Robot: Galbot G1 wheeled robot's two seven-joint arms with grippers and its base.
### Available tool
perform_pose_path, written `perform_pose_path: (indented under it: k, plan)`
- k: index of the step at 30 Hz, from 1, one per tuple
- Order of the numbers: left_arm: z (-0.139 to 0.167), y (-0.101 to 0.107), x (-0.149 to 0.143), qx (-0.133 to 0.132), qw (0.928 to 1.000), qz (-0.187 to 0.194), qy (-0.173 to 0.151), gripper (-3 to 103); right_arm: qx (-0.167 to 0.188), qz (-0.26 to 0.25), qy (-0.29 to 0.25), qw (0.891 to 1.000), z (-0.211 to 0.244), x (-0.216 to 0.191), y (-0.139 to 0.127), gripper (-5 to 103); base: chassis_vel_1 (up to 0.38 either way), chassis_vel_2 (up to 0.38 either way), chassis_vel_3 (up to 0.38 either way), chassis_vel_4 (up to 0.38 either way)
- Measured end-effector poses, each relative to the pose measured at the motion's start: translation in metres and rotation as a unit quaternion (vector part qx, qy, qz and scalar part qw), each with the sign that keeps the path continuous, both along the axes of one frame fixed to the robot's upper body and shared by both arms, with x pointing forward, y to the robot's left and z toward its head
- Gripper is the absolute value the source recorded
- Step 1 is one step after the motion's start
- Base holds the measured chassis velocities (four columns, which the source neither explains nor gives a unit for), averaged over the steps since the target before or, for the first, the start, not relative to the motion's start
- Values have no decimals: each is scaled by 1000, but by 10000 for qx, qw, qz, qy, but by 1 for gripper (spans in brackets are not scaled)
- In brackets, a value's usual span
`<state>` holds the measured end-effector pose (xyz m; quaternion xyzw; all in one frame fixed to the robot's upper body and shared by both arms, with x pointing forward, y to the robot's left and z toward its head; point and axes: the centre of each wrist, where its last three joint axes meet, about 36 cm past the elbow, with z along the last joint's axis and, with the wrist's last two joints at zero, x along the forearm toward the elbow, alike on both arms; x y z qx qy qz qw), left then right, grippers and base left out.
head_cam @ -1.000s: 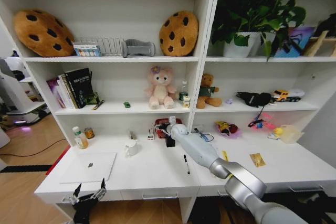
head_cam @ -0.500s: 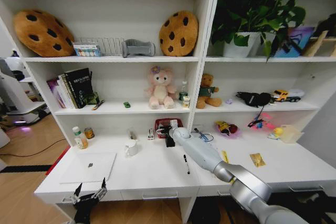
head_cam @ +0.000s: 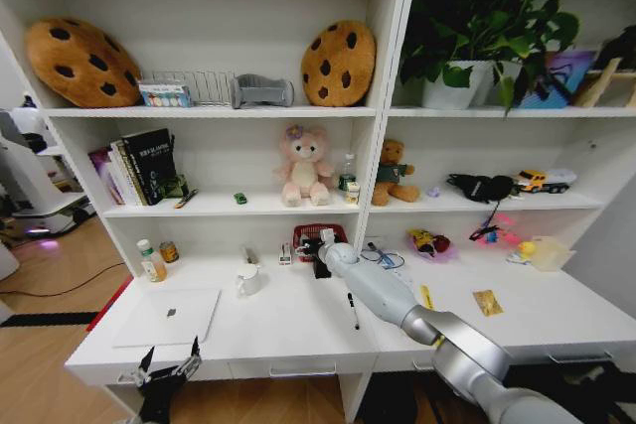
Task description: Organize the objects on the table.
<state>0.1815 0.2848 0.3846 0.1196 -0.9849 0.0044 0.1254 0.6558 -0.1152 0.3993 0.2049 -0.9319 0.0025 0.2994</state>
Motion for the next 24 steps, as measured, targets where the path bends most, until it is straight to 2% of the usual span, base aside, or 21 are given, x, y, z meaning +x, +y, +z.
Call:
perform_pose_path:
  k: [1,3,5,6,7,8,11,13,14,16,17,19,24]
  plan:
    - [-1,0,0,0,10000,0,8,100,-1,-6,-9,10000,0,0,-1,71,0,0,0,0]
    - [-1,0,0,0,10000,0,10,100,-1,-9,-14,10000,0,0,-2,71,0,0,0,0]
    - [-2,0,0,-1,10000,-1,17,100,5,-8,-29,10000,1,0,-3,60,0,0,0,0]
    - [-2,0,0,-1,10000,-1,17,100,5,-8,-29,10000,1,0,-3,60,0,0,0,0]
    - [-2,0,0,-4,10000,-2,18,100,11,-7,-37,10000,1,-1,-4,55,0,0,0,0]
    - [-2,0,0,-10,10000,-5,19,100,21,-6,-43,10000,2,-1,-4,44,0,0,0,0]
    - [-2,-1,0,-14,10000,-5,21,100,34,-4,-48,10000,2,-2,-5,39,0,0,0,0]
    - [-3,-1,0,-13,10000,-4,31,100,44,-5,-55,10000,2,-3,-7,28,0,0,0,0]
    - [-3,-1,0,-13,10000,-4,31,100,44,-5,-55,10000,2,-3,-7,28,0,0,0,0]
    - [-4,-1,-1,-7,10000,-3,44,100,57,-16,-71,10000,3,-4,-9,18,0,0,0,0]
    - [-4,-1,-1,-7,10000,-3,44,100,57,-16,-71,10000,3,-4,-9,18,0,0,0,0]
    - [-4,-1,-1,-6,10000,-2,47,100,56,-20,-73,10000,3,-4,-10,7,0,0,0,0]
    - [-4,-1,-1,-5,10000,7,43,100,50,-33,-73,10000,3,-5,-11,1,0,0,0,0]
